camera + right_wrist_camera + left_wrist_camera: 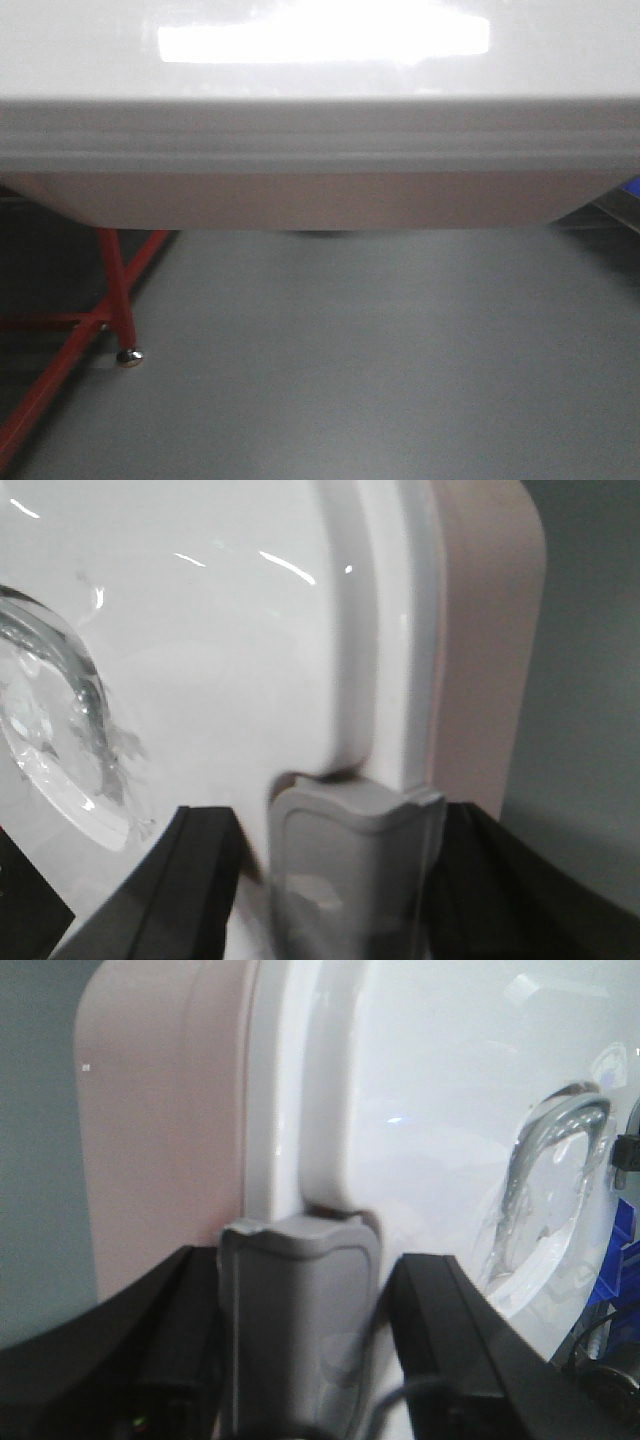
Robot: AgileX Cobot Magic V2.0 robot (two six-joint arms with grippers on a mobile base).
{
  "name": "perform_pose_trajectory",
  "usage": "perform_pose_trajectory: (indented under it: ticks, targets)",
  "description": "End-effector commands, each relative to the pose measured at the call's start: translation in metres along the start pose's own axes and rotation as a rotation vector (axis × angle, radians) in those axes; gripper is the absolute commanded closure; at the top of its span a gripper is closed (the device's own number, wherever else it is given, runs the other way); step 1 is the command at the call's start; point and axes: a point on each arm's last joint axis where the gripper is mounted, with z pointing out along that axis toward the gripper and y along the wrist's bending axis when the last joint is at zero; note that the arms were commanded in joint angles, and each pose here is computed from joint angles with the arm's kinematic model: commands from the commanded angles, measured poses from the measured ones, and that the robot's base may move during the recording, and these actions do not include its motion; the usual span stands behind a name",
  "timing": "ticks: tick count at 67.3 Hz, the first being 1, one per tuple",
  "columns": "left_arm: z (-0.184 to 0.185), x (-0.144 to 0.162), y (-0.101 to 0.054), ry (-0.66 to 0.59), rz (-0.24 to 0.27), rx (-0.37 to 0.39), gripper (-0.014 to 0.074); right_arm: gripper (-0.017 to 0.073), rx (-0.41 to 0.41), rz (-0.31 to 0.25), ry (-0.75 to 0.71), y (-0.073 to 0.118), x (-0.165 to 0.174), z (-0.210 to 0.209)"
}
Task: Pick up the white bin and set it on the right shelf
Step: 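Carry the bin in both grippers while the base turns away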
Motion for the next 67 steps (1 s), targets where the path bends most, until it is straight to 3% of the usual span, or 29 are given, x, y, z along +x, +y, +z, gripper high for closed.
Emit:
perform_pose_trajectory:
  ticks: [1,67]
  targets:
    - [-0.0045,-0.0128,-0.0171,-0.087,-0.012,0.117,0.0388,0.0215,-0.219,0.015,-0.011,0.0267,-0.0040,-0.0074]
    - [-0.0045,-0.0128,-0.0171,-0.087,-0.012,0.117,0.0388,0.0215,-0.218,0.015,-0.012,0.0266,-0.0040,-0.0074]
